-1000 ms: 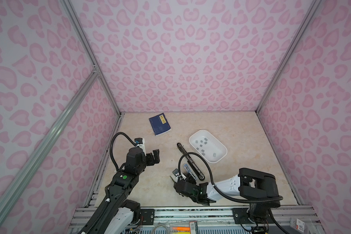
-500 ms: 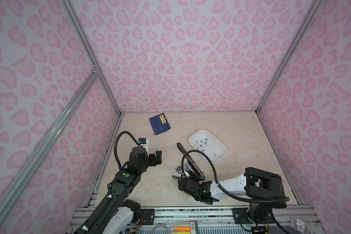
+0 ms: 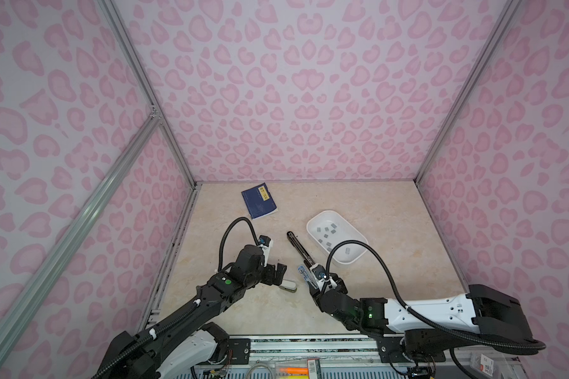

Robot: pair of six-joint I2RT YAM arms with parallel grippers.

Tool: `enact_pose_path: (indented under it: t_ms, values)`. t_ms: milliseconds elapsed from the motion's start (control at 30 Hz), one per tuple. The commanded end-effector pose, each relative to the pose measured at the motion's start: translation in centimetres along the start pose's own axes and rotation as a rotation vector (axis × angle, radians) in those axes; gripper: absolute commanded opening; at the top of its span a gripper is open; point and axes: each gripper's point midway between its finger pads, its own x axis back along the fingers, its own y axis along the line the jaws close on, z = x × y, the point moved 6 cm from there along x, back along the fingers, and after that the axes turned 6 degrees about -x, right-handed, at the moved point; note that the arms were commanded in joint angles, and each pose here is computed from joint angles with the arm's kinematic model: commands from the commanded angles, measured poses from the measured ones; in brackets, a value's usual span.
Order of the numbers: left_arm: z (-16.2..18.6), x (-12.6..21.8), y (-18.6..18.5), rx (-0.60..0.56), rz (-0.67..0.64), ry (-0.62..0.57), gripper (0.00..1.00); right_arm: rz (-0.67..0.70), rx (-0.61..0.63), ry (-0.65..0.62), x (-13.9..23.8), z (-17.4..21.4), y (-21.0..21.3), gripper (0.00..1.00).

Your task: Load the staples into the stapler

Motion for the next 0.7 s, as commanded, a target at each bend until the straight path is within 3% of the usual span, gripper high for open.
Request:
enact_pose_path:
  t_ms: [0, 233, 667]
  values:
    - [-0.5, -1.0, -1.6, -0.044, 0.096, 0.002, 0.96, -0.026, -0.032, 0.002, 0.7, 0.5, -0.6, 0.6]
    - [0.9, -3.6, -5.2, -0.138, 0.23, 0.138, 0.99, -0.061, -0.049, 0.021, 0.6, 1.8, -1.1, 0.6]
    - [4.0, -6.3, -6.5, -0.162, 0.22, 0.338, 0.97, -0.084, -0.147, 0.003, 1.1, 2.4, -4.1, 0.62]
